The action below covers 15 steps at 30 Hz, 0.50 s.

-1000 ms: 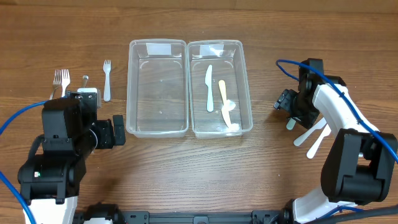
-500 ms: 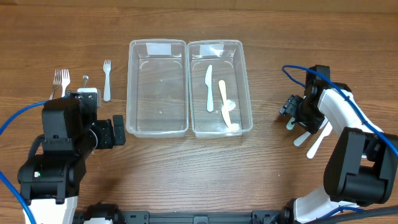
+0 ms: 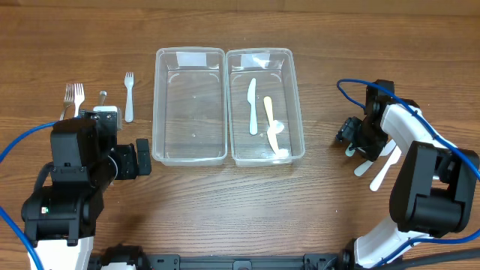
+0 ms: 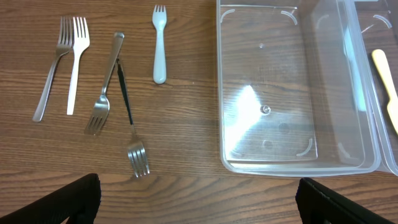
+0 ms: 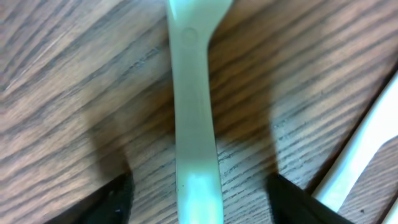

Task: Pack container
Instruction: 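Lower the right gripper onto the light-blue spoon and grasp it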

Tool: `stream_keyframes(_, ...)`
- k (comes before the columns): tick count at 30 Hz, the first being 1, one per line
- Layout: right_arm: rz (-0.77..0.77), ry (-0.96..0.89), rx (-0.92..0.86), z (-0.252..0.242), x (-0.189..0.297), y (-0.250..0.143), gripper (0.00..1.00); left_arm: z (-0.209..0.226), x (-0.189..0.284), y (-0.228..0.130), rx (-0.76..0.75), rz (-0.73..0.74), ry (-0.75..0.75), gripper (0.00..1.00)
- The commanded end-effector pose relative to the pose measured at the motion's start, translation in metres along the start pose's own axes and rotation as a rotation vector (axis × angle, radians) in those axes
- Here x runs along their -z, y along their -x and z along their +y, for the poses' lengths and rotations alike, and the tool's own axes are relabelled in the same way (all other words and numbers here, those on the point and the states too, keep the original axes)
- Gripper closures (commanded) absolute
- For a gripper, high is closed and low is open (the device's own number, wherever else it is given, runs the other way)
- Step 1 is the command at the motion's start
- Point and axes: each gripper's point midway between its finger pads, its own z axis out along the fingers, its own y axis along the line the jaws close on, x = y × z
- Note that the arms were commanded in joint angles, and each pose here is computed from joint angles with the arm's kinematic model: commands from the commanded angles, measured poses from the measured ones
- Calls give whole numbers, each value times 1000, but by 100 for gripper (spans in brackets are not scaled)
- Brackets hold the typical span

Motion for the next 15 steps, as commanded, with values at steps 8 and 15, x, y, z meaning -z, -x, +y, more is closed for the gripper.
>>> stream_keyframes(8,82,-26,5,-5,-20,-16,74,-3,6,8,12,-28,-17,0)
stream_keyframes(15,79,-25,5,-4,-20,-16,81,-3,6,8,12,-28,-17,0)
